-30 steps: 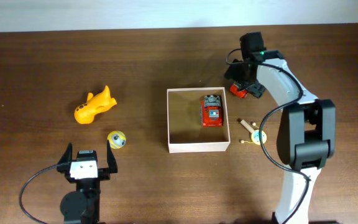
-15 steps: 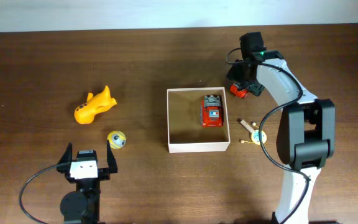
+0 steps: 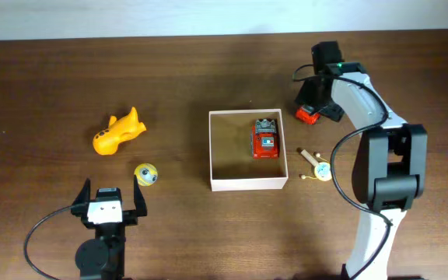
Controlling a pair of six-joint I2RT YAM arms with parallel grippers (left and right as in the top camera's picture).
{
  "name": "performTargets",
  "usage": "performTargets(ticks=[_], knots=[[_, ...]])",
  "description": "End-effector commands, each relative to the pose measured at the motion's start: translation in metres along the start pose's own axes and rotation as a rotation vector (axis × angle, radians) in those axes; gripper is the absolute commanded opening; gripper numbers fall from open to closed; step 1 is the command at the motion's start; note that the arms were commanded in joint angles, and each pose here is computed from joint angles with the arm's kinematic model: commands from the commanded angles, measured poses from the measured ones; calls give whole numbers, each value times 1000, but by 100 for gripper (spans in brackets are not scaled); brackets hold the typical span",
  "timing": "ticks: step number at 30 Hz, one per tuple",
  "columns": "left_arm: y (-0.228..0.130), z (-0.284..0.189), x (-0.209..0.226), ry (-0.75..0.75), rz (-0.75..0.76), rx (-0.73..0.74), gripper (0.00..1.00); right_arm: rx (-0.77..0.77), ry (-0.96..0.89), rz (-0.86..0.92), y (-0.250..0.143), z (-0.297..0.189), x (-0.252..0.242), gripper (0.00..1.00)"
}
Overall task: Pack container
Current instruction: 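Lower the right gripper and grasp the second red truck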
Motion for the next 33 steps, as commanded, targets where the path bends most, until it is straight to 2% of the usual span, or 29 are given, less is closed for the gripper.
performTargets(ticks=[1, 5, 9, 12, 16, 22, 27, 33], knots=[[0, 0, 0, -1, 9, -4, 99, -6, -30, -138, 3, 5, -4, 81], [0, 0, 0, -1, 9, -3, 99, 0, -29, -237, 3, 5, -4, 81], [0, 0, 0, -1, 9, -4, 99, 18, -12, -242, 0, 5, -3, 81], [0, 0, 0, -1, 9, -4, 99, 27, 7, -163, -1, 5, -1, 81], [0, 0, 0, -1, 9, -3, 99, 30, 101, -166, 1, 5, 9, 81], [0, 0, 0, -1, 9, -4, 99, 31, 99, -198, 0, 5, 9, 79], [0, 0, 0, -1, 9, -4, 99, 44, 88, -84, -3, 8, 7, 75], [0, 0, 0, -1, 9, -4, 99, 48, 87, -65, -4, 9, 7, 74]])
Point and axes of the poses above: each gripper's point midway between its finger pads, its own z axis out along the fingers, its own x axis along the line the jaws close on, y = z × x, the point moved 8 cm from there along -z, back along the fingers, and after that the axes turned 3 degrees about z, right-handed, at the moved point
